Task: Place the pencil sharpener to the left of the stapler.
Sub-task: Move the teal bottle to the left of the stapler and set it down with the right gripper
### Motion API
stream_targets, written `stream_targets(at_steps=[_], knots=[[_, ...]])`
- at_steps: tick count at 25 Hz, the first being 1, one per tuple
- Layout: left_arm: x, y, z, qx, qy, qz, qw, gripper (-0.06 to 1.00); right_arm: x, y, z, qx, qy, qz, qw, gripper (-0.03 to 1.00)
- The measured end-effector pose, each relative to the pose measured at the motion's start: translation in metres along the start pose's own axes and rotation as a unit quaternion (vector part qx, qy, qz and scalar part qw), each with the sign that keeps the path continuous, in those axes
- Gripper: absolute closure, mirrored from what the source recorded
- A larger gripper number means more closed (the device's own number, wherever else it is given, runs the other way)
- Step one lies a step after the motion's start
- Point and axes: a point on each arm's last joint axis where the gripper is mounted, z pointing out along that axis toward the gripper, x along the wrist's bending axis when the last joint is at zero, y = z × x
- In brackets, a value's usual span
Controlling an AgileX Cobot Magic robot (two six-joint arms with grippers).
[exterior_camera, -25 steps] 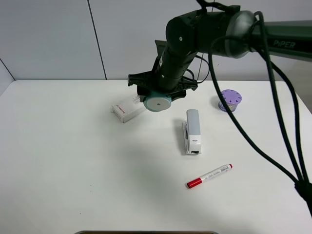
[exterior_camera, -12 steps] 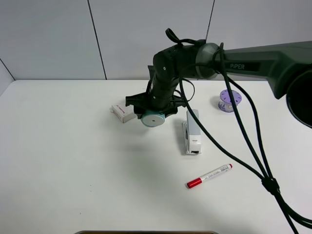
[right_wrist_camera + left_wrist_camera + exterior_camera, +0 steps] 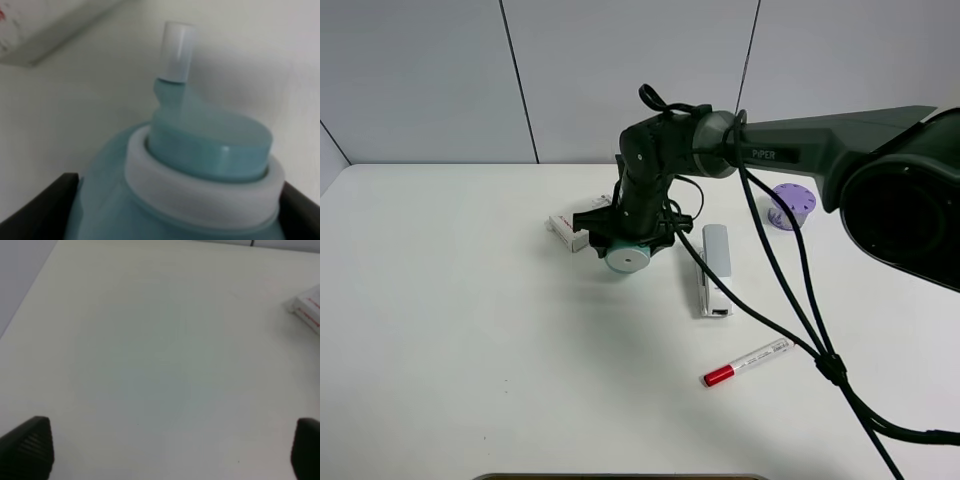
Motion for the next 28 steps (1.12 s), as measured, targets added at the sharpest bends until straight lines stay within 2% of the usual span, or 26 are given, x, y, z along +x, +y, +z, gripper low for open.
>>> stream_targets(at_steps=[12,28], knots=[[0.0,0.0,0.0,0.0,0.0,0.0,1.0,-0.01,-0.003,-0.01,0.007,0.053,-0.017,0.011,0.998,0.29],[0.0,0.0,0.0,0.0,0.0,0.0,1.0,-0.01,-0.004,-0.013,0.017,0.068,-0.021,0.015,0.997,0.29]])
